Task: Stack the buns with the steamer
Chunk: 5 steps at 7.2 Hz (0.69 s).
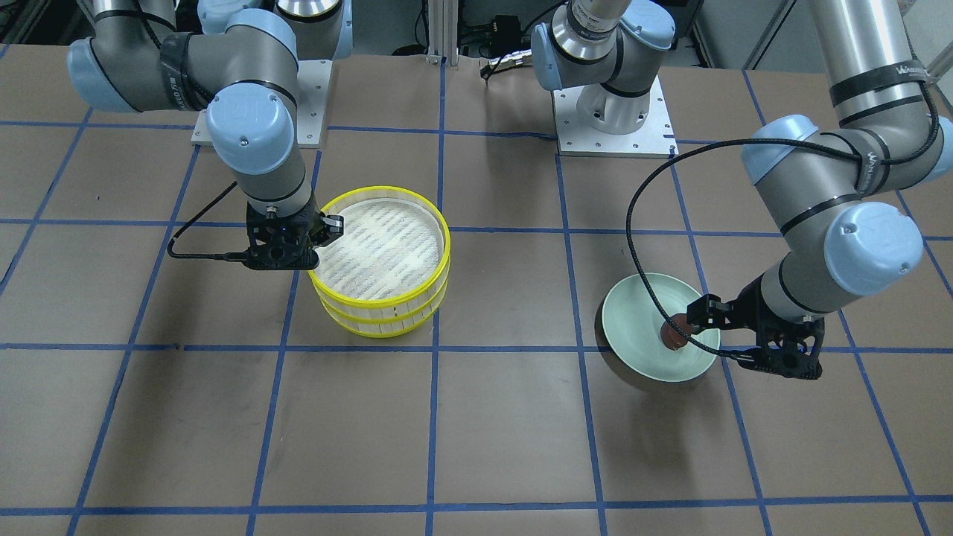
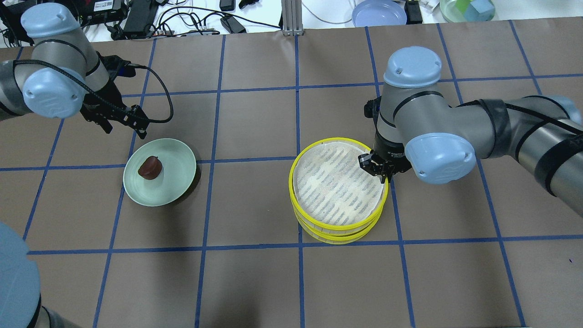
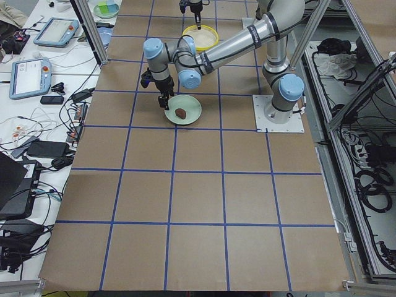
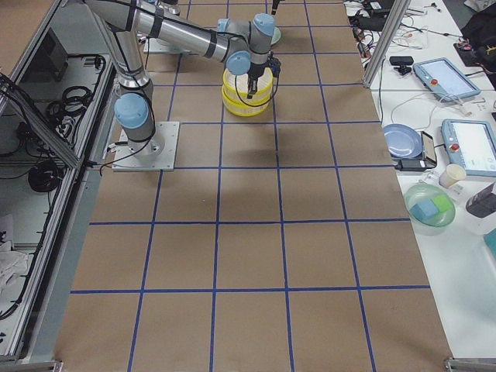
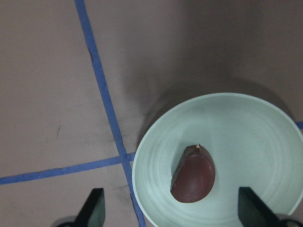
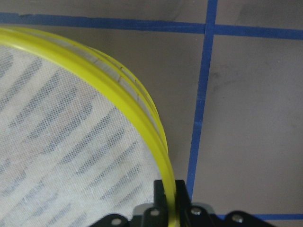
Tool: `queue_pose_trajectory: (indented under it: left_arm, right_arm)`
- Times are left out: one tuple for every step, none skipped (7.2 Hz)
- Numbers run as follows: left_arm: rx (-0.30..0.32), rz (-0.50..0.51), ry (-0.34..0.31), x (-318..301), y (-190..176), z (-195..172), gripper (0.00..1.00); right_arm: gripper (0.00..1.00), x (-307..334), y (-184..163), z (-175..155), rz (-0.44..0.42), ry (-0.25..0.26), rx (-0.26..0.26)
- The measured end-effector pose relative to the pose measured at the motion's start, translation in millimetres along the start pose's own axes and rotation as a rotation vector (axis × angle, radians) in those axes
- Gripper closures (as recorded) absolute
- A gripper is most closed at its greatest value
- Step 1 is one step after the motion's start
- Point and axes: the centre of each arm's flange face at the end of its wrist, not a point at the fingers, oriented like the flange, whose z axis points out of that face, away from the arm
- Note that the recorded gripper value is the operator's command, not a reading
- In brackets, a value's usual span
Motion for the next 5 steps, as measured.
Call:
queue_pose_trajectory:
  left_arm:
    - [-0.008,0.007,0.009,-0.5,-0.6,16.2,0.01]
    - [-0.031,0.015,0.024,1.5,0.6,32.4,0.02]
    - [-0.06,0.023,0.041,4.3,2.7,49.3,0.02]
    - [-0.082,0.041,0.054,6.1,4.0,61.6,0.02]
    - [-0.097,0.066,0.065,7.2,4.2,69.9,0.03]
  right_arm:
    - [1.0,0.0,1.3,2.3,-0.006,0.006,-0.004]
    - [1.0,0.9,2.3,4.5,-0.009,0.016,-0.009]
    - [1.0,1.5,2.7,5.8,-0.01,0.025,-0.011]
    - [1.0,1.7,3.0,6.9,-0.01,0.028,-0.013]
    - [0.48,1.7,2.9,7.9,-0.01,0.028,-0.015]
